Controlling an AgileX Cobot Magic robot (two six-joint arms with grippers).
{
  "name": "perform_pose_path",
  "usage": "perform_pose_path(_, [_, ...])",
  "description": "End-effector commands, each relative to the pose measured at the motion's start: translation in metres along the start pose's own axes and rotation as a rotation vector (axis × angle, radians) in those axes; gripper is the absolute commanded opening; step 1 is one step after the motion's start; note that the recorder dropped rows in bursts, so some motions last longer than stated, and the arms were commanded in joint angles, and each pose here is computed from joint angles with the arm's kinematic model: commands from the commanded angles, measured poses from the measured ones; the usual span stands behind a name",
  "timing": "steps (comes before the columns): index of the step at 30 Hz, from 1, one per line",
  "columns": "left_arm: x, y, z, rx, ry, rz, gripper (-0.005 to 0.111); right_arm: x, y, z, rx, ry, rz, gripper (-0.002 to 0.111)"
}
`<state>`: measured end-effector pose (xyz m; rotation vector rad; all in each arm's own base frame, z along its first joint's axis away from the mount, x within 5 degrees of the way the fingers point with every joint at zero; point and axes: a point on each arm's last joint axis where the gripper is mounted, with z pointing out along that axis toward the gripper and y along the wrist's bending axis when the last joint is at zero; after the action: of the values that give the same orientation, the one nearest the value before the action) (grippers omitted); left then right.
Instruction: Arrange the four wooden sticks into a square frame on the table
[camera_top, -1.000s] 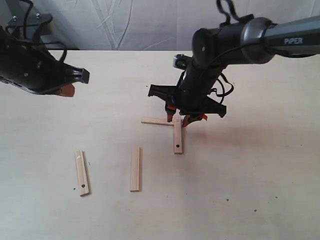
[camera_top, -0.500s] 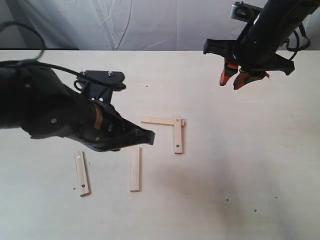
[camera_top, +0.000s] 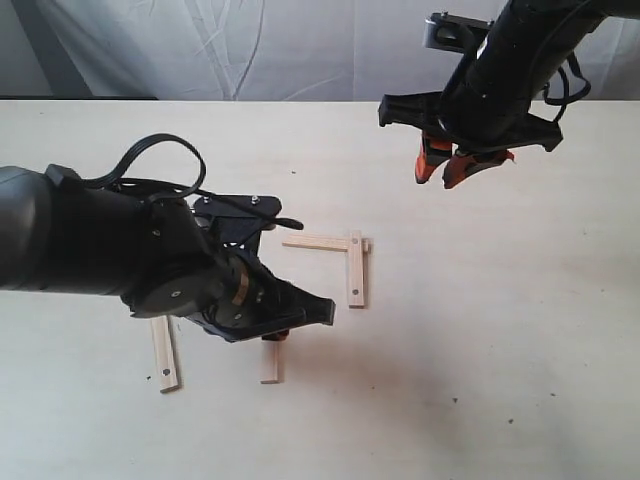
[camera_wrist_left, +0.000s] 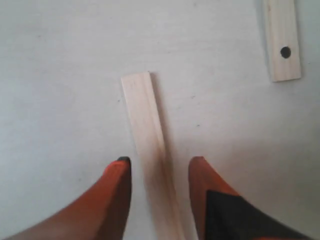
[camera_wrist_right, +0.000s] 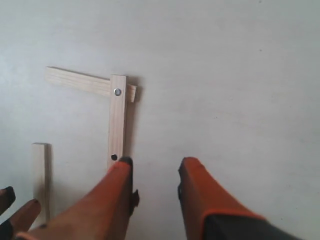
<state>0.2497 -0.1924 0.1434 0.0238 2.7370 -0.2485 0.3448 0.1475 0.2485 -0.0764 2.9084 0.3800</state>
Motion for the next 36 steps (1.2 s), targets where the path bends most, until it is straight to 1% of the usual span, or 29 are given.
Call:
perform_pose_path(1, [0.000, -0.004, 0.001, 0.034, -0.014, -0.018, 0.043, -0.001, -0.001, -0.005, 0.014, -0.023, -0.024, 0.032])
perform_pose_path(4, [0.002, -0.002, 0.009, 0.014, 0.000, 0.008, 0.043, -0.001, -0.001, -0.005, 0.016, -0.021, -0.027, 0.032])
perform_pose_path(9, [0.007, -0.001, 0.027, -0.023, 0.045, 0.010, 0.043, 0.000, -0.001, -0.005, 0.017, -0.017, -0.027, 0.032])
perform_pose_path(12, [0.007, -0.001, 0.031, -0.030, 0.052, 0.010, 0.043, -0.001, -0.001, -0.005, 0.017, -0.018, -0.028, 0.032])
perform_pose_path(14, [0.007, 0.000, 0.031, -0.040, 0.055, 0.024, 0.041, -0.001, -0.001, -0.005, 0.017, -0.017, -0.036, 0.032])
perform_pose_path(15, [0.008, 0.001, 0.031, -0.048, 0.061, 0.025, 0.037, -0.001, -0.001, -0.005, 0.017, -0.017, -0.041, 0.032])
perform_pose_path(16, [0.008, 0.001, 0.031, -0.055, 0.066, 0.033, 0.031, -0.001, -0.001, -0.005, 0.017, -0.017, -0.043, 0.032])
perform_pose_path(20, [0.008, 0.004, 0.031, -0.071, 0.075, 0.069, 0.001, 0.000, -0.001, -0.005, 0.018, -0.011, -0.047, 0.032])
perform_pose_path(21, [0.006, 0.006, 0.031, -0.073, 0.071, 0.069, 0.000, 0.000, -0.001, -0.005, 0.018, -0.011, -0.052, 0.032])
perform_pose_path(23, [-0.001, 0.010, 0.027, -0.088, 0.065, 0.051, 0.000, 0.000, -0.002, -0.005, 0.019, -0.012, -0.051, 0.032])
perform_pose_path(26, [-0.020, 0.018, 0.014, -0.115, 0.037, 0.036, 0.000, -0.002, -0.002, -0.005, 0.019, -0.027, -0.053, 0.032])
perform_pose_path(29, [-0.040, 0.024, -0.003, -0.103, -0.027, 0.007, 0.000, -0.004, -0.001, -0.005, 0.015, -0.049, -0.054, 0.032])
perform_pose_path(32, [-0.056, 0.021, -0.016, -0.062, -0.095, 0.012, 0.000, -0.007, -0.001, -0.005, 0.011, -0.085, -0.057, 0.032])
perform_pose_path(36, [-0.067, 0.011, -0.017, 0.009, -0.160, 0.014, 0.000, -0.008, -0.001, -0.005, 0.014, -0.100, -0.061, 0.032])
